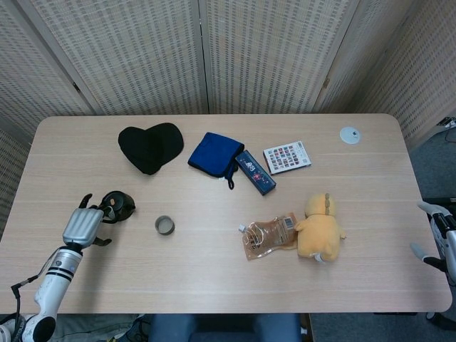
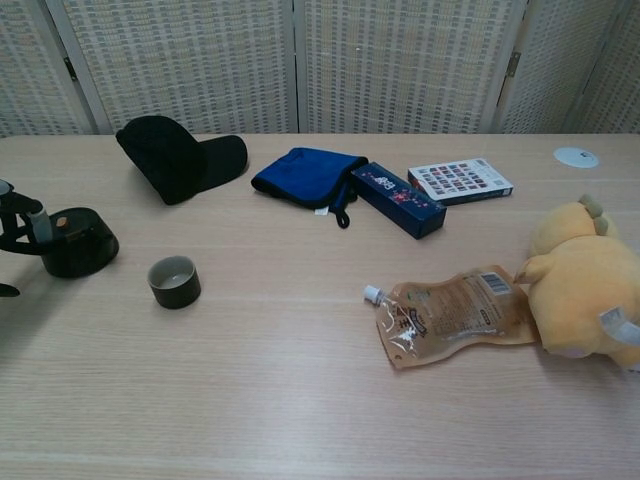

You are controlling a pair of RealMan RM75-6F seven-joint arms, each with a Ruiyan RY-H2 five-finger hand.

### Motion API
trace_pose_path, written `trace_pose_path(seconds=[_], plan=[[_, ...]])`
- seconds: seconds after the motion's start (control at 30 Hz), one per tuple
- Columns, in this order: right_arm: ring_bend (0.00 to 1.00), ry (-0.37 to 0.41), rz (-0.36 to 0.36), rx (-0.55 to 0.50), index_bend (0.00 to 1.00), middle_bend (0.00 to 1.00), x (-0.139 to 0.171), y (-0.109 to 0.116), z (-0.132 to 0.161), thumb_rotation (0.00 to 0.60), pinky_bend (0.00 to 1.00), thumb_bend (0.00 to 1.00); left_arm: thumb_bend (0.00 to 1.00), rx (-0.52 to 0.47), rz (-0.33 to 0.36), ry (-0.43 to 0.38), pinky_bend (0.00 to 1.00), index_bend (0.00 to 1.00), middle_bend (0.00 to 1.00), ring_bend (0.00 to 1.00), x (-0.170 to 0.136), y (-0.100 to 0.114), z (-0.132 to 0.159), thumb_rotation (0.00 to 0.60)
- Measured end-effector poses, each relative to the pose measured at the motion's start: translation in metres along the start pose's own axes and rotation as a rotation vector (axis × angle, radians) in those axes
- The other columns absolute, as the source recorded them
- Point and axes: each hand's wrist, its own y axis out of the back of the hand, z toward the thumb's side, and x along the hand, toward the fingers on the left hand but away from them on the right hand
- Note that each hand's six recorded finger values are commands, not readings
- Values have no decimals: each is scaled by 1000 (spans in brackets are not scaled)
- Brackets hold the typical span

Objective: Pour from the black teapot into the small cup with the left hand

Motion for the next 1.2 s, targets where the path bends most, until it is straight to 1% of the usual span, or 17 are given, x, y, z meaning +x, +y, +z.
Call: trace_pose_path(seconds=[0.37,1.2], plan=[[229,-4,1,-1,237,286,1,-1,-1,600,266,109,57,3,-13,-2,0,453,420,390,2,-5,1,600],[229,-8,11,0,237,286,1,-4,0,600,266,109,58,10,-51,-3,0,474,444,408,2,-19,2,600]])
